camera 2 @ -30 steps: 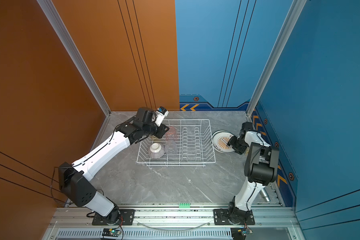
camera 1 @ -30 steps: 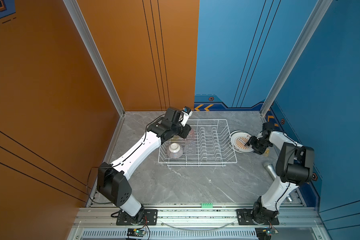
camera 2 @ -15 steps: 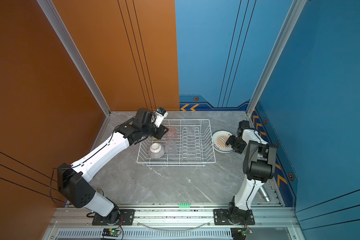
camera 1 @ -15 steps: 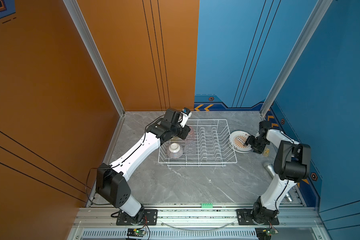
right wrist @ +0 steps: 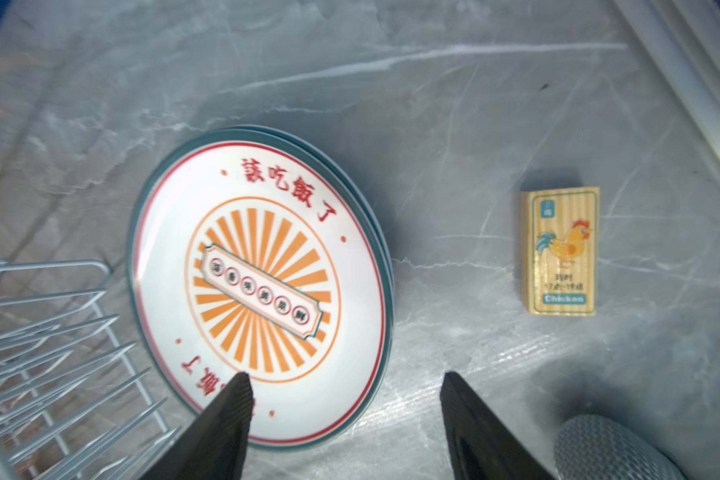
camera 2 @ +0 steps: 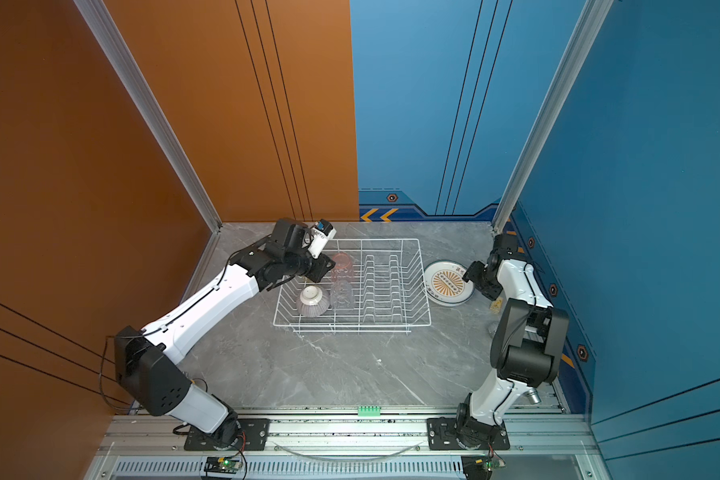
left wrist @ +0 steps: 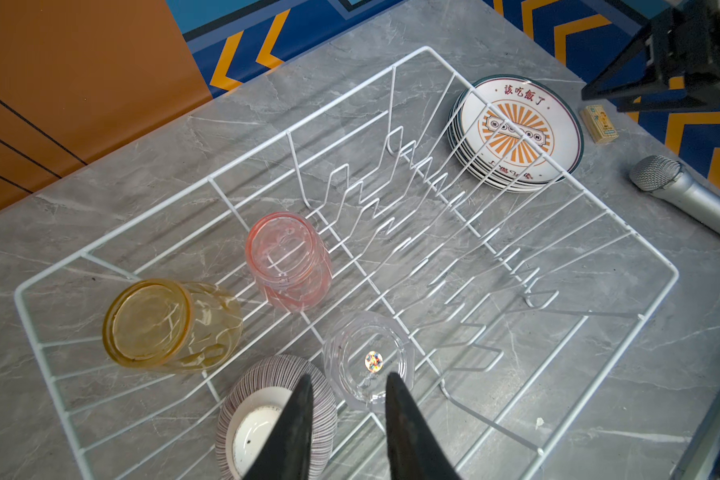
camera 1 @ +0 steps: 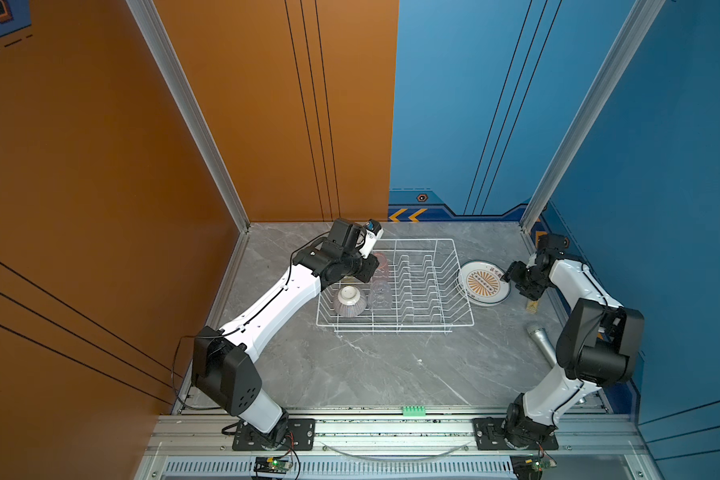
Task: Unload the mixed dishes from the dish rack
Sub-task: 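Open and raise the right gripper while the left gripper reaches toward the clear glass, then close the left gripper around the clear glass in the rack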
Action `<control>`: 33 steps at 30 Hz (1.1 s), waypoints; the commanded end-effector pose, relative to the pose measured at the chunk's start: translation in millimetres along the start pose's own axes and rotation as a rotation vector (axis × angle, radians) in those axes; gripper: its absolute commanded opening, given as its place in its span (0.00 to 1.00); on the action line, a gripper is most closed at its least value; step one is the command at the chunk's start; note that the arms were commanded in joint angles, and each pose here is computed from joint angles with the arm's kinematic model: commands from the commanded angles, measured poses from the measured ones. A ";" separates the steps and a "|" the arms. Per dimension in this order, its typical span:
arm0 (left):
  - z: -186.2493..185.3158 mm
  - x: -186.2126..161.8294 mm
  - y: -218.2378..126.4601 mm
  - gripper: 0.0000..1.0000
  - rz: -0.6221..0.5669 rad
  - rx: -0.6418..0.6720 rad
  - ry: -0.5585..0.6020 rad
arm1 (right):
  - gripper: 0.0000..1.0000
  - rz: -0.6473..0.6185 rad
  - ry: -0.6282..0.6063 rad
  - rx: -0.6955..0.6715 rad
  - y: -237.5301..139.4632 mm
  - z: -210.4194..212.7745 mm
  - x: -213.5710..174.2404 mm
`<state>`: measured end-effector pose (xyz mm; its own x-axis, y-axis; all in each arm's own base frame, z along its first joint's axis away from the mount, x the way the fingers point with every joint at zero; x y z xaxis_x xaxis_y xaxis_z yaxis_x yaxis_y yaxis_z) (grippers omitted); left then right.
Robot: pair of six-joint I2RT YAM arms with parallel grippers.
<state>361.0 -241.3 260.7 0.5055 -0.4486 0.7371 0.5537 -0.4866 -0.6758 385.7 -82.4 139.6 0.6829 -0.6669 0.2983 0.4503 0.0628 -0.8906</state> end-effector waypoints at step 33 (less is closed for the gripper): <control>-20.4 -70.1 89.2 0.94 0.464 -0.052 0.021 | 0.73 -0.013 -0.149 0.199 -55.2 71.1 -31.2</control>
<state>358.6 -272.5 146.9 0.6594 -0.6510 0.3760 0.2488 -0.2831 -0.9263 387.3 -15.0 196.7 0.7431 -0.5553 0.3734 0.5534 0.1963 -0.8094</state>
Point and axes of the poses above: each gripper's point midway between its finger pads, its own y axis out along the fingers, its own z axis along the line the jaws close on, x = y × z, the point moved 2 cm from there along -y, back along the fingers, and after that the axes turned 5 degrees about y, right-handed, at the moved point
